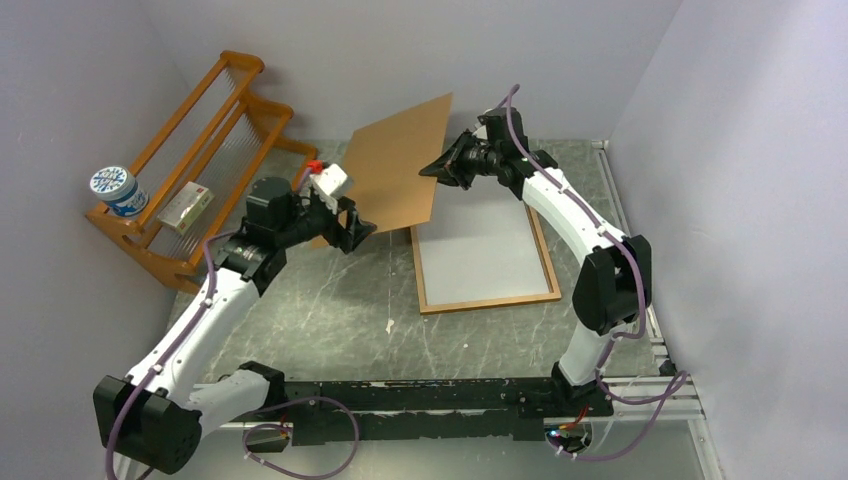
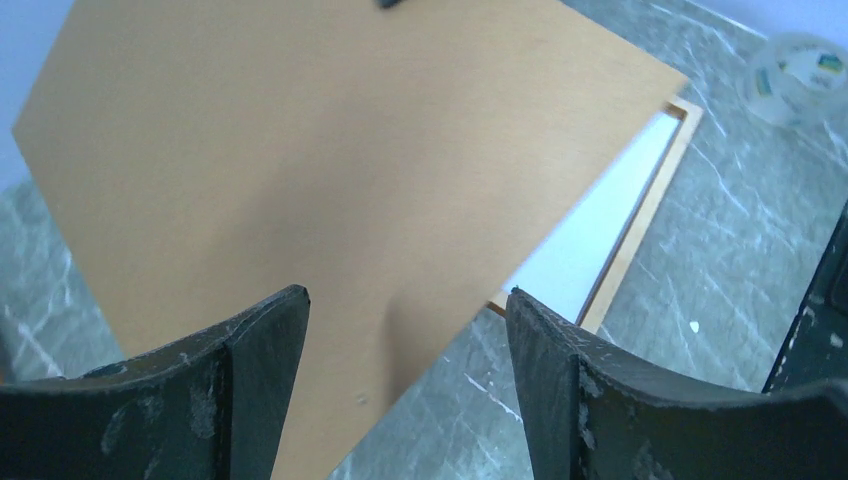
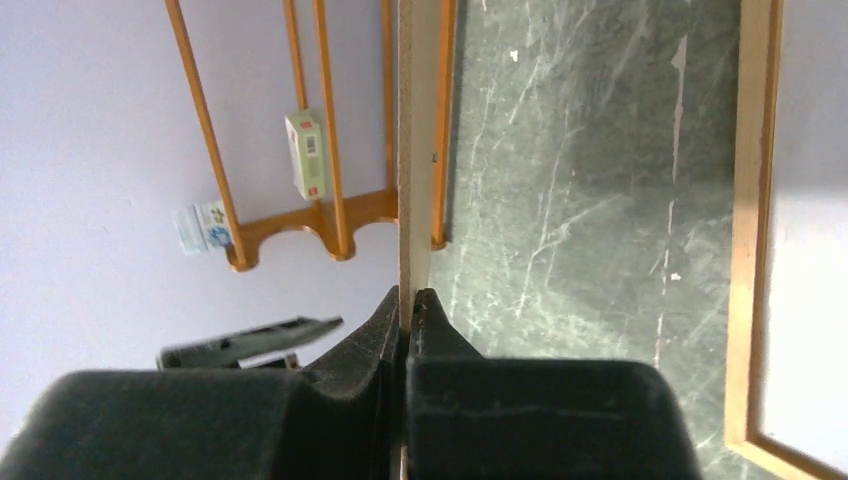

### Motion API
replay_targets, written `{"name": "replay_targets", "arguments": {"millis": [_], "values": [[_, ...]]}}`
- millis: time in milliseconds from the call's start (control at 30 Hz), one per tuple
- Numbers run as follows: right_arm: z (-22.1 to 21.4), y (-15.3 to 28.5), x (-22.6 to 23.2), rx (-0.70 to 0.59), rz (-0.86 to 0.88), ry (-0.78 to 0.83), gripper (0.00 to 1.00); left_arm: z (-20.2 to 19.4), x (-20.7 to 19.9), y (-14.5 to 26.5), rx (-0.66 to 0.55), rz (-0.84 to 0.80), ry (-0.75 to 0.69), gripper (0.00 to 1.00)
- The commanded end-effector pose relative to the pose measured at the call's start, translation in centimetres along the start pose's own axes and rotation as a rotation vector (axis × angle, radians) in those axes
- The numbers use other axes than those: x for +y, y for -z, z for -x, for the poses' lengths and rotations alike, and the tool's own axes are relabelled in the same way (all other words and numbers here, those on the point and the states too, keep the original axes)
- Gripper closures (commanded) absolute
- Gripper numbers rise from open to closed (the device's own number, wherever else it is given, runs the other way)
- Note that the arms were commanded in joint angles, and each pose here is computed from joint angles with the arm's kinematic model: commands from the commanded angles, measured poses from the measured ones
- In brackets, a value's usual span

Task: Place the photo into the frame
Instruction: Pick up the photo frame item at the center of the board, then turn over the photo frame item on the photo frame.

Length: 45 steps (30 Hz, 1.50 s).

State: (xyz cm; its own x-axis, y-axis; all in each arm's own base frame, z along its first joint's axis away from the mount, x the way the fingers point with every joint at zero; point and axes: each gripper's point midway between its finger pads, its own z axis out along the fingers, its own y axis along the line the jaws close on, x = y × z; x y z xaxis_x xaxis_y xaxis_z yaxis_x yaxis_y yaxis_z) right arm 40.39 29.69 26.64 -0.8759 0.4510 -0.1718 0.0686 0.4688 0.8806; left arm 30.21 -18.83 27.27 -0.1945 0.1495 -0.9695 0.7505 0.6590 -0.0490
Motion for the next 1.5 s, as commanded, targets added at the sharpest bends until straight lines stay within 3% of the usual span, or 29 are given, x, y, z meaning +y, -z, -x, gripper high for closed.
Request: {"name": "replay_targets", "arguments": {"millis": [0,200,300,467,667,800,900,1000,1133,1233,1333,1467], "values": [[1.5,2.5,5.2,-0.037,0.117,-0.090,1.00,1.4,-2.2,-1.2,-0.041,-0.067,-0.292,0.22],[1.5,3.5,7.4,-0.029,0.156,-0.152,1.00,0.8,-3.2,-3.4,-0.016,-0.048,-0.504,0.21],[1.4,4.3,8.2,-0.029,0.171,-0.166,1.00,1.6,-1.9,-4.7,-0.066,0.075,-0.578,0.26],[0.9,5.2,8.8,-0.022,0.181,-0.190,1.00,4.3,0.1,-5.6,-0.174,0.266,-0.666,0.46],[0.7,6.1,9.8,-0.029,0.201,-0.199,1.00,5.4,0.4,-5.5,-0.200,0.330,-0.716,0.69],[0.7,6.5,10.5,-0.024,0.224,-0.193,0.96,5.9,0.6,-5.4,-0.189,0.346,-0.710,0.97],[0.5,6.7,11.4,0.007,0.261,-0.178,0.94,7.0,0.8,-5.3,-0.196,0.364,-0.687,0.97],[0.6,6.8,12.1,0.029,0.287,-0.172,0.82,8.9,1.5,-5.0,-0.225,0.419,-0.648,0.97],[1.6,7.5,13.3,0.023,0.350,-0.157,0.46,10.8,2.4,-4.9,-0.243,0.479,-0.644,0.97],[2.5,8.7,14.7,-0.003,0.420,-0.107,0.24,11.6,2.9,-5.0,-0.248,0.506,-0.648,0.98],[3.4,10.3,15.4,-0.060,0.454,-0.047,0.13,12.0,3.4,-5.2,-0.244,0.517,-0.625,0.97],[4.3,12.8,15.6,-0.156,0.461,0.073,0.10,12.3,4.6,-5.3,-0.199,0.467,-0.504,0.97]]}}
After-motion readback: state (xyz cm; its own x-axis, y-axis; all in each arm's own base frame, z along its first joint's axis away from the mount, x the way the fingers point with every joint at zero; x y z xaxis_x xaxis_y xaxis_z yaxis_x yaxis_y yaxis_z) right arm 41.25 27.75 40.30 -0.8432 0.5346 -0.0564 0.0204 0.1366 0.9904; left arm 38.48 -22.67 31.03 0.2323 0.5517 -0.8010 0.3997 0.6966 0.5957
